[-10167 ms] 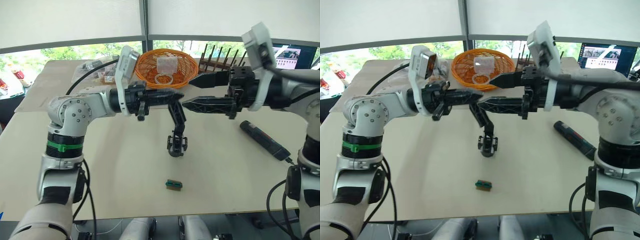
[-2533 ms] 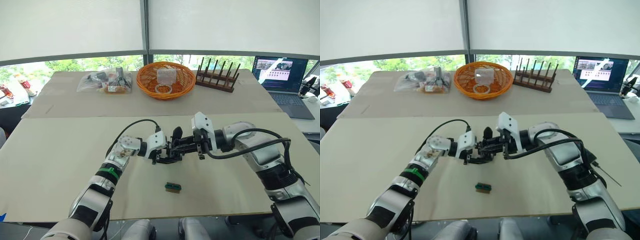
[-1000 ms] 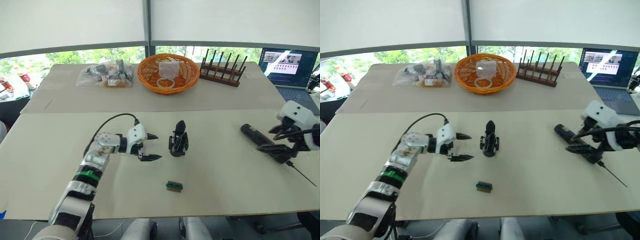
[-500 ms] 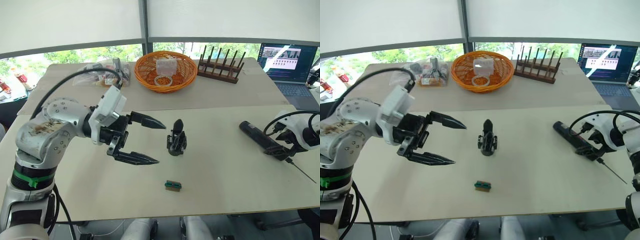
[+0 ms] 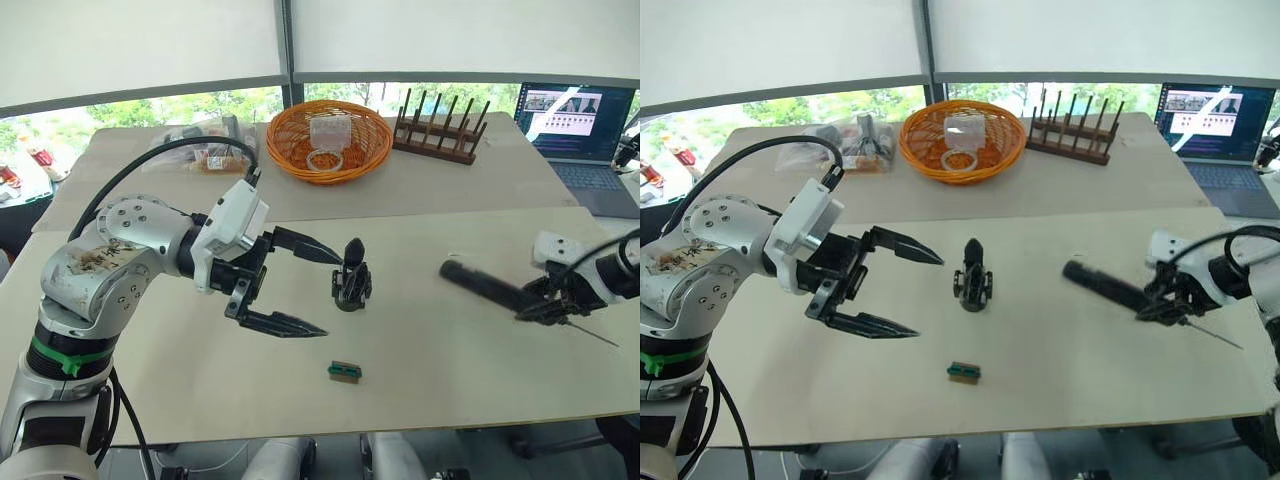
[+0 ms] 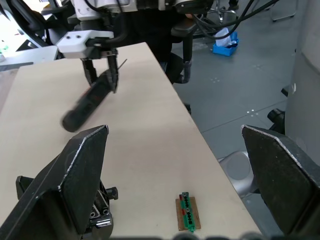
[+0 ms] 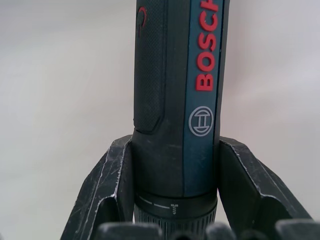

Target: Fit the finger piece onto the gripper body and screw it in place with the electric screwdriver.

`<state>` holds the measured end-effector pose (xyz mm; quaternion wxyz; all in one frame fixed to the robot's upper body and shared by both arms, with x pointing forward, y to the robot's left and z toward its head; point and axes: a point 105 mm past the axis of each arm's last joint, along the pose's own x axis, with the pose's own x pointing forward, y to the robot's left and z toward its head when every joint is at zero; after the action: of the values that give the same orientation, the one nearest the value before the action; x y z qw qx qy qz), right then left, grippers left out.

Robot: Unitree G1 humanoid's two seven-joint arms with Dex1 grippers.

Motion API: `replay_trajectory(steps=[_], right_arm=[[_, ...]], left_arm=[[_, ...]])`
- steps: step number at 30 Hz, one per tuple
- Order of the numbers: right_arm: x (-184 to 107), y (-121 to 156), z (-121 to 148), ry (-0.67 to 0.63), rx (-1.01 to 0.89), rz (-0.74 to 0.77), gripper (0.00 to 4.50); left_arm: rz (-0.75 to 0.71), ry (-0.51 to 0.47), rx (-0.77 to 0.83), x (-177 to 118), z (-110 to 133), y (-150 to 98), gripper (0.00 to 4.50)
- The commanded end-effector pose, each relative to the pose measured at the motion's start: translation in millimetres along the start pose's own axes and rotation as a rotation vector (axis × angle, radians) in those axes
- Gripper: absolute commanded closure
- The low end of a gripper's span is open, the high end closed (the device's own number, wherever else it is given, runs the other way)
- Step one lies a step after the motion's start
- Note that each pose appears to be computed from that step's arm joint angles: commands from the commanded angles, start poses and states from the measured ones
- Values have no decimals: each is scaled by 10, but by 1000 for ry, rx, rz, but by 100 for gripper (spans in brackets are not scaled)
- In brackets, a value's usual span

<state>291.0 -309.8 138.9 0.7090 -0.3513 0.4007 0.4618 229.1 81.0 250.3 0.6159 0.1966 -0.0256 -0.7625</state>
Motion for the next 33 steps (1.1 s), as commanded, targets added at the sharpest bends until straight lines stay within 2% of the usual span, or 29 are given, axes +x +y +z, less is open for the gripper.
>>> replay_trajectory(steps=[1,2,4,8,9,12,15,19,22,26,30,33], right_arm=[[-5,7,56,28,-102,-58,258],[12,-16,56,36,-104,-79,258],[9,-29,47,57,-79,-85,154],[-55,-51,113,96,-72,-101,22],[-57,-14,136,96,-50,-73,2],[-10,87,178,102,26,7,2],[68,142,92,170,55,53,2],[191,87,71,180,126,52,2],[250,9,-8,230,101,24,2],[272,0,-51,257,51,29,125],[231,20,37,217,3,33,253],[64,19,154,157,-84,-7,253]], left_arm=[[-19,8,40,10,31,-3,0],[-22,9,43,11,28,-1,0],[-26,12,48,9,15,9,0],[-20,27,49,-14,-35,24,0],[-25,28,48,-15,-34,13,0],[-36,26,47,-10,-35,-8,0],[-37,24,48,1,-43,-7,0],[-41,25,51,6,-40,-21,0],[-42,28,56,6,-33,-20,0],[-42,27,60,14,-24,-14,0],[-43,25,60,18,-25,-12,0],[-48,30,45,19,-56,-15,0]])
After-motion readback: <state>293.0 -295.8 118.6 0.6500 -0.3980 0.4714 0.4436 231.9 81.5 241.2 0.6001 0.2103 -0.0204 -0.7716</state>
